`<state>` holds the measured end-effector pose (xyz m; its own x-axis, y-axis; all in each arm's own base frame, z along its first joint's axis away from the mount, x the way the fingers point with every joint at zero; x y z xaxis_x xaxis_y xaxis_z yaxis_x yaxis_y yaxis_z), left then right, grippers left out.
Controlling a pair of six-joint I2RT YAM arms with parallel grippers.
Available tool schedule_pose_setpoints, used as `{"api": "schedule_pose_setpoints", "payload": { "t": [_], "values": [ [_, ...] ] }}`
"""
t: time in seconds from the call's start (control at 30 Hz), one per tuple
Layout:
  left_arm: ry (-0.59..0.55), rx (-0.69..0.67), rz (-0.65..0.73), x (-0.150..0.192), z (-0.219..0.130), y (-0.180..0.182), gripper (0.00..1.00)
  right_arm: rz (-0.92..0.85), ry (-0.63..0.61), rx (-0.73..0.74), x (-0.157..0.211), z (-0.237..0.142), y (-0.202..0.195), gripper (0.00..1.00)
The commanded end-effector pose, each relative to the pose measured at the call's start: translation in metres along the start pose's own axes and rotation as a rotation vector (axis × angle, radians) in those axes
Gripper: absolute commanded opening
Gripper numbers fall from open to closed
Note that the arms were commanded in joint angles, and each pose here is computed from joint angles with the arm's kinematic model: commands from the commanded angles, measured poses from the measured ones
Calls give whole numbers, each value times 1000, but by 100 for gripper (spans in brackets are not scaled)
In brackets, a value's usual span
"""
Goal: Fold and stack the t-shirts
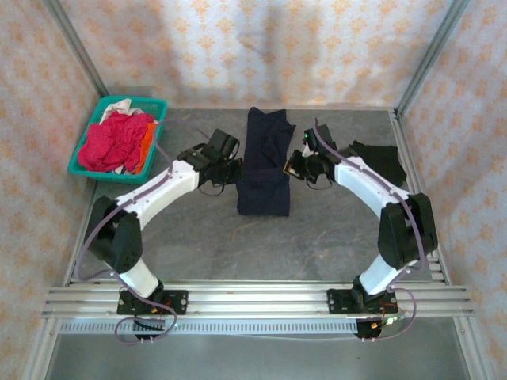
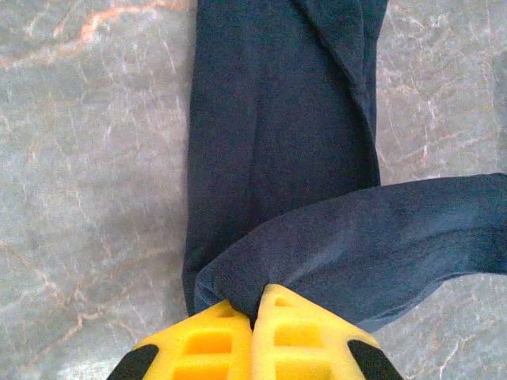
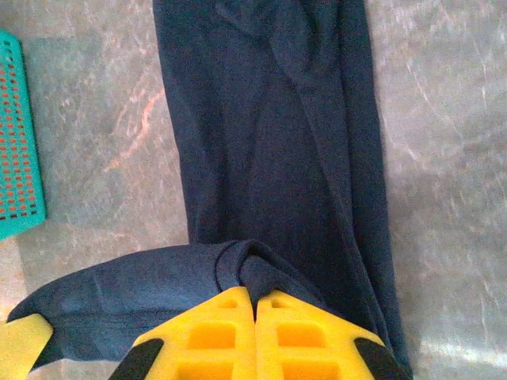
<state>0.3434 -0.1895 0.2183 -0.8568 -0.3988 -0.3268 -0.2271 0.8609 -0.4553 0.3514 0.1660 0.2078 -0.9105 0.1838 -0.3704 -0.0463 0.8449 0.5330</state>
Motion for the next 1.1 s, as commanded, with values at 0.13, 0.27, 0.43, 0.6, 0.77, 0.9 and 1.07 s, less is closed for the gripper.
{"api": "schedule_pose_setpoints", "payload": {
  "t": [0.13, 0.27, 0.43, 0.6, 0.77, 0.9, 1.07],
  "values": [
    [71, 10, 25, -24, 35, -14, 0, -8, 10, -1, -31, 28, -8, 0],
    [95, -31, 47, -28, 58, -11, 0, 3, 20, 33, -37, 44, -18, 0],
    [106, -55, 27, -37, 77, -4, 0, 23, 26, 39, -43, 61, -26, 0],
    [98, -53, 34, -49, 79, -8, 0, 30, 15, 51, -51, 68, -32, 0],
    [79, -63, 48, -60, 75, -13, 0, 32, 9, 55, -57, 71, -34, 0],
    [92, -82, 36, -64, 84, -10, 0, 55, 16, 60, -61, 79, -41, 0],
    [128, -77, 12, -62, 96, -9, 8, 62, 20, 51, -62, 82, -42, 11]
  ]
}}
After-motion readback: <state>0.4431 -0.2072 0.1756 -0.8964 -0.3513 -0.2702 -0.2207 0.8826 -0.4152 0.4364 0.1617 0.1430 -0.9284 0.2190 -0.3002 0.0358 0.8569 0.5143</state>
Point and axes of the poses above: each hand's point on the last joint's axis, 136 mm out from that joint toward the fingers, its own z axis out along the fingers, its own y axis along the line the jaws close on, x = y × z, the point moved 8 cm from there along -z, back along the fingers, and after that the axes turned 11 degrees about -z, right-handed, at the moved point
